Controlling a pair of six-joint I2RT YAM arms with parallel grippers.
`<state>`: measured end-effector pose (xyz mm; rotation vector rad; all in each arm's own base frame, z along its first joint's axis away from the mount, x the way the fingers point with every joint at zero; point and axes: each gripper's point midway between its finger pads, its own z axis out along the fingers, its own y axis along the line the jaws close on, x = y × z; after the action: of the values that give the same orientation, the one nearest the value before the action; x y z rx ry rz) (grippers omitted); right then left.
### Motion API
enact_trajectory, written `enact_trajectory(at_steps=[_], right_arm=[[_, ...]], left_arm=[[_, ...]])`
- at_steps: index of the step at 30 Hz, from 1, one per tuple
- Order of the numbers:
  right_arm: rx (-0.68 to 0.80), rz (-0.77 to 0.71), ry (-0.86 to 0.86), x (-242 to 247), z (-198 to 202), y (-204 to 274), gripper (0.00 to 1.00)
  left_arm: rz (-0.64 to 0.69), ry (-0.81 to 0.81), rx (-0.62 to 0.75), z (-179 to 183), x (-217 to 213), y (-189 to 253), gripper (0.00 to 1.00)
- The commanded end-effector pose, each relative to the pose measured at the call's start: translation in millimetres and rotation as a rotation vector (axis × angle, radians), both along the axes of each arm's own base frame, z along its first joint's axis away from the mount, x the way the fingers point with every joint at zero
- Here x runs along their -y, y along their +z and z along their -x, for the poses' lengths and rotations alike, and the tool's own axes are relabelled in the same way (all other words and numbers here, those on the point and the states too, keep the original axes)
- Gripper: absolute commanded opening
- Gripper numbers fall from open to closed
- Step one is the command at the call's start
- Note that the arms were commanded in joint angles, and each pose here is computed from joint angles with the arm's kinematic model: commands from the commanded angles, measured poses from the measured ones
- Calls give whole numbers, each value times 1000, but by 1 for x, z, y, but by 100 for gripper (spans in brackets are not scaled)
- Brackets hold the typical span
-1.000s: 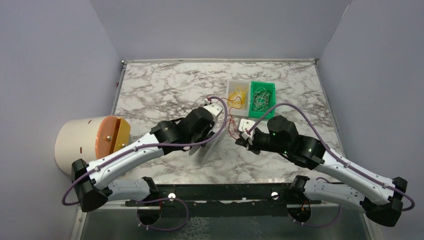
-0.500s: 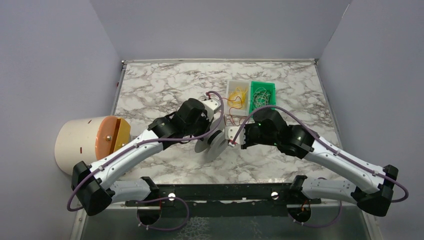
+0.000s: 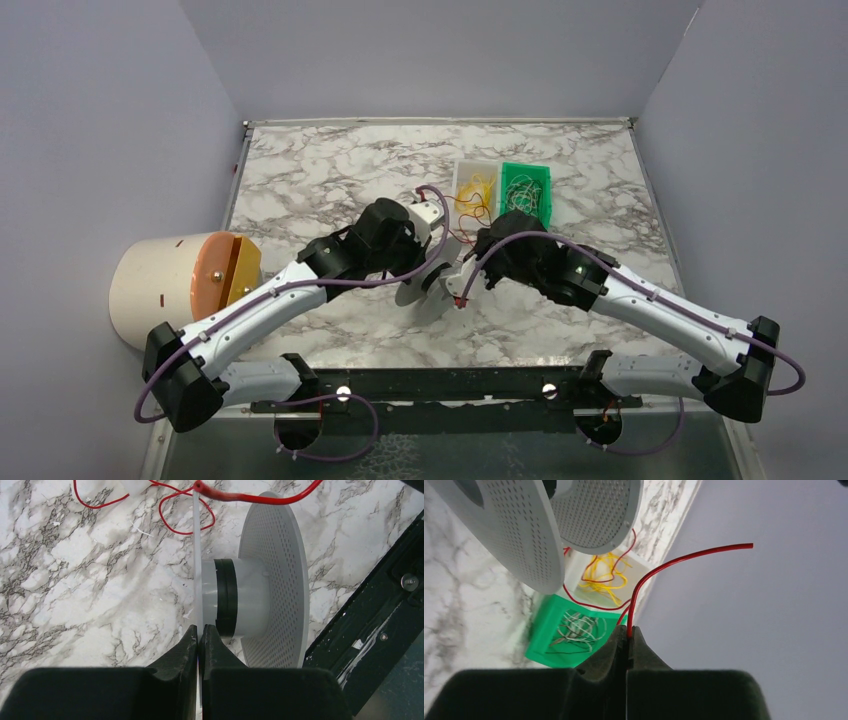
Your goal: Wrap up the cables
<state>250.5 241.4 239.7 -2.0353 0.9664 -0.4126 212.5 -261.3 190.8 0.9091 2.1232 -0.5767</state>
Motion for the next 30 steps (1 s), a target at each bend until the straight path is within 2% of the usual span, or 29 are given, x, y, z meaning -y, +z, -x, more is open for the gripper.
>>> enact_trajectory(at_steps=[1,11,26,30], right_arm=[[240,195,130,2,-16,22,1],[493,345,255,-5,-24,27,1],[494,417,376,-18,-19,15,1],[475,428,415,-21,-14,8,1]], left_arm=[[13,-39,-79,19,1,-11,8],[37,-43,-78,22,1,-7,19],[67,-46,-74,26,1,0,36],[78,-52,-67,26,2,5,43]])
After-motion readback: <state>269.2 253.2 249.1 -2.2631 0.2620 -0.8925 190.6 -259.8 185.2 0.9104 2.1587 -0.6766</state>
